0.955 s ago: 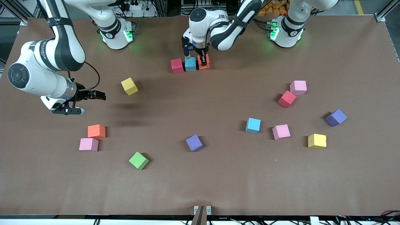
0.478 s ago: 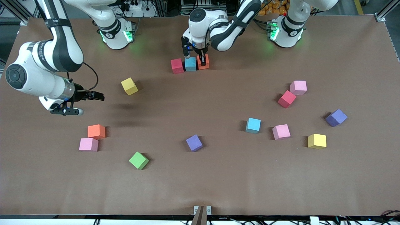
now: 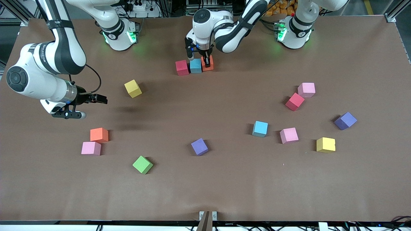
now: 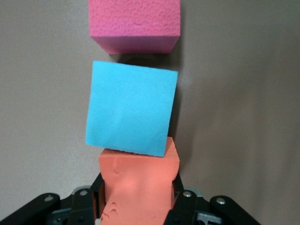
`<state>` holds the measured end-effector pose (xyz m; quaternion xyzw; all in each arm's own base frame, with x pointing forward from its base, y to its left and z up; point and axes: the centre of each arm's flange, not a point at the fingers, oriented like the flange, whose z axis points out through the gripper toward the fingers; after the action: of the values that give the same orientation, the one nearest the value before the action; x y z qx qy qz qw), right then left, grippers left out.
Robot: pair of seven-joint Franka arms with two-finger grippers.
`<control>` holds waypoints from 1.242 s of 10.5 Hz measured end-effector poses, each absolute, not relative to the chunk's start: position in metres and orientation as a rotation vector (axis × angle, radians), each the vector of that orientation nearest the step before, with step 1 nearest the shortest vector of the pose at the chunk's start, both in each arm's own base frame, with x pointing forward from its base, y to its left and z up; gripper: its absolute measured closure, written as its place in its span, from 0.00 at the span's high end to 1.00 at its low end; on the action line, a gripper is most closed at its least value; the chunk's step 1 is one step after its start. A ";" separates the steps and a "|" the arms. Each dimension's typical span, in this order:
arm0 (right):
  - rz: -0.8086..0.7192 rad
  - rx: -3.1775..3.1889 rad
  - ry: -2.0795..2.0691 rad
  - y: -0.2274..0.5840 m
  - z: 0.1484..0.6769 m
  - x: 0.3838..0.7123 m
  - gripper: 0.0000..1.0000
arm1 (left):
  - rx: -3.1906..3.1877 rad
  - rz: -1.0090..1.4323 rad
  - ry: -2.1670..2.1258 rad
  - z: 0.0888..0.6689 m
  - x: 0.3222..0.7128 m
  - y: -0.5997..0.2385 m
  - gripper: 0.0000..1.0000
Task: Form number 2 with 11 blocks
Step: 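Lower the orange cube beside cyan while the right gripper reaches the yellow cube, then grasp the yellow cube with the right gripper while the left gripper releases orange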
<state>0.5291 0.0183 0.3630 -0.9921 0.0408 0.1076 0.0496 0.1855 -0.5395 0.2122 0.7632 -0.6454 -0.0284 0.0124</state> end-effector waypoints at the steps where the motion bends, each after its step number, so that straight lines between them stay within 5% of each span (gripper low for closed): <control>1: 0.325 -3.022 0.125 0.018 0.363 0.529 1.00 | 2.371 -0.085 -2.022 0.212 0.186 -0.541 0.55; 9: 0.303 -3.026 0.123 0.018 0.358 0.533 1.00 | 2.350 -0.084 -2.032 0.209 0.196 -0.546 0.55; 13: 0.317 -3.013 -0.192 0.048 0.342 0.528 1.00 | 2.344 -0.081 -2.040 0.209 0.195 -0.548 0.55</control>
<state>0.5279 0.0485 0.3419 -0.9911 -0.0630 0.1041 0.0530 0.1945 -0.5476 0.2095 0.7540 -0.6562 -0.0259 0.0168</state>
